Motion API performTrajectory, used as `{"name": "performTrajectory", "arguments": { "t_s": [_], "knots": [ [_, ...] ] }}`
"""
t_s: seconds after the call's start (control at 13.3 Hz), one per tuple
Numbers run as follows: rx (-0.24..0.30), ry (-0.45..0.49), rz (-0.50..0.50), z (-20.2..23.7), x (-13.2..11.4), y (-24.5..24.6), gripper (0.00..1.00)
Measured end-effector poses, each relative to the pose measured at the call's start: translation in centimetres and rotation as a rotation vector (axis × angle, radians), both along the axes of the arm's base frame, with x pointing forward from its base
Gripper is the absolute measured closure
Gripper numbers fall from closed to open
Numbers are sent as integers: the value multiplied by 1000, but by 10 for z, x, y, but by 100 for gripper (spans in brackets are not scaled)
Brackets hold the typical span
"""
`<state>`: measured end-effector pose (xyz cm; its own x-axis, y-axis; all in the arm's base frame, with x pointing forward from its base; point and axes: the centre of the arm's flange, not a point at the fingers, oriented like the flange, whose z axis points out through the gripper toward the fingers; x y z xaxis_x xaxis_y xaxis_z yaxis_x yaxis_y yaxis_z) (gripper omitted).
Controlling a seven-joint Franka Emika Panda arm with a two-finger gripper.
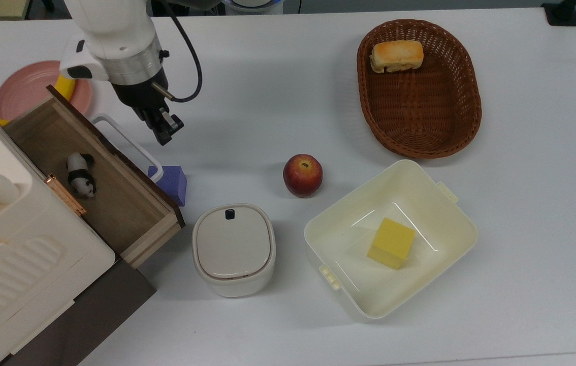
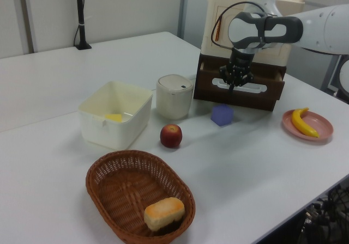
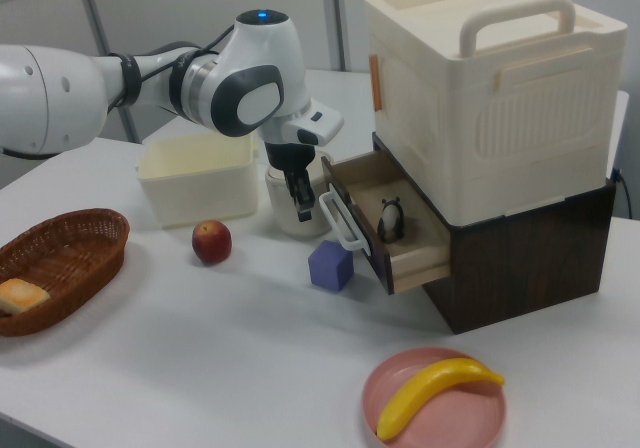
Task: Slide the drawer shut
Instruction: 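Push the drawer front with the gripper into the cabinet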
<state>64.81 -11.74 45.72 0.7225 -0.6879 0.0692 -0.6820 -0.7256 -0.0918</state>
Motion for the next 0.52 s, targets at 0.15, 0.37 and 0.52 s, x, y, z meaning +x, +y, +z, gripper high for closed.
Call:
{"name": "performTrajectory", "arguments": {
  "t_s": [0.15, 0.37, 0.52],
  "knots": [
    [-1, -6, -10, 0, 0, -4, 99],
    [-5, -19, -15, -3, 3, -7, 99],
    [-8, -29, -19, -6, 4, -9, 99]
  ]
}}
